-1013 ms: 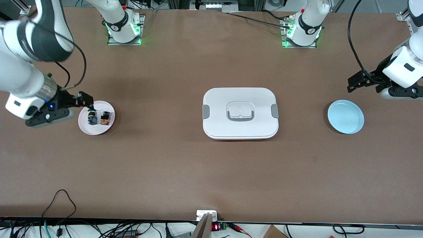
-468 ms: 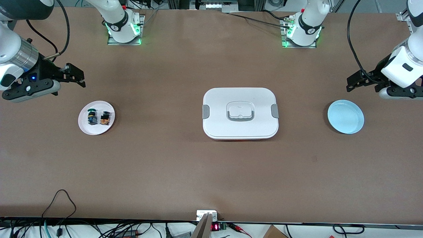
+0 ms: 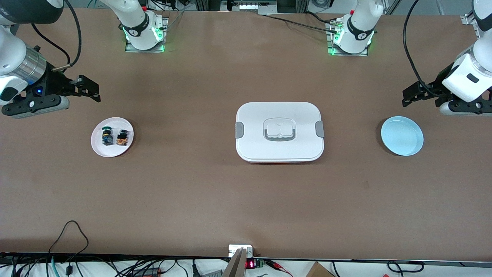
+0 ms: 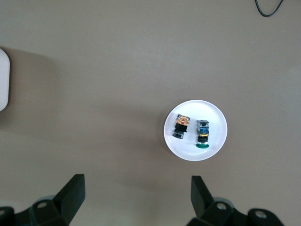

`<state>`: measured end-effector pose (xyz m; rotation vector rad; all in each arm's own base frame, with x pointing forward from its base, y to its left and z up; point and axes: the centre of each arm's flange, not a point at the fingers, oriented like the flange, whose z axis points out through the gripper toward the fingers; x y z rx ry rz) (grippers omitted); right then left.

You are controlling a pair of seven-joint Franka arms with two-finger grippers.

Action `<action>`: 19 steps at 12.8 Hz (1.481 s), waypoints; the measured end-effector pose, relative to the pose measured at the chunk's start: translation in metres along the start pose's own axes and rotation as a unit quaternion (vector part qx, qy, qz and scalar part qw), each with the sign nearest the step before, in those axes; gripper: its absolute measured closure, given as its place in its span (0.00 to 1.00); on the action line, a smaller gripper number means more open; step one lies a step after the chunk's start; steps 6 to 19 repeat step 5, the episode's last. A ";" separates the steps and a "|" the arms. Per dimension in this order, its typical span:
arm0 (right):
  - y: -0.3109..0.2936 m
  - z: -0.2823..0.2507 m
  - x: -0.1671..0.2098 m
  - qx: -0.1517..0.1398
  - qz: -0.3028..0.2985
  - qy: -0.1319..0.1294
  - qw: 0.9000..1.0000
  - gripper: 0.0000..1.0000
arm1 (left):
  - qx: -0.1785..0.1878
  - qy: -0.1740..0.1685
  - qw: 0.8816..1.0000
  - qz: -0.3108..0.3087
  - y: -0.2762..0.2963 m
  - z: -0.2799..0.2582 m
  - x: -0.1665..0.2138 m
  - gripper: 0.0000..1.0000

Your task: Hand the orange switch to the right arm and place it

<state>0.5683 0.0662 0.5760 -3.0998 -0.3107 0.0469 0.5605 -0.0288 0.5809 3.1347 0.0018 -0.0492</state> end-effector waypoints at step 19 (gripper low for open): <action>-0.001 -0.014 -0.001 0.000 0.009 0.005 1.000 0.00 | 0.000 0.000 1.000 0.006 0.007 0.000 0.000 0.00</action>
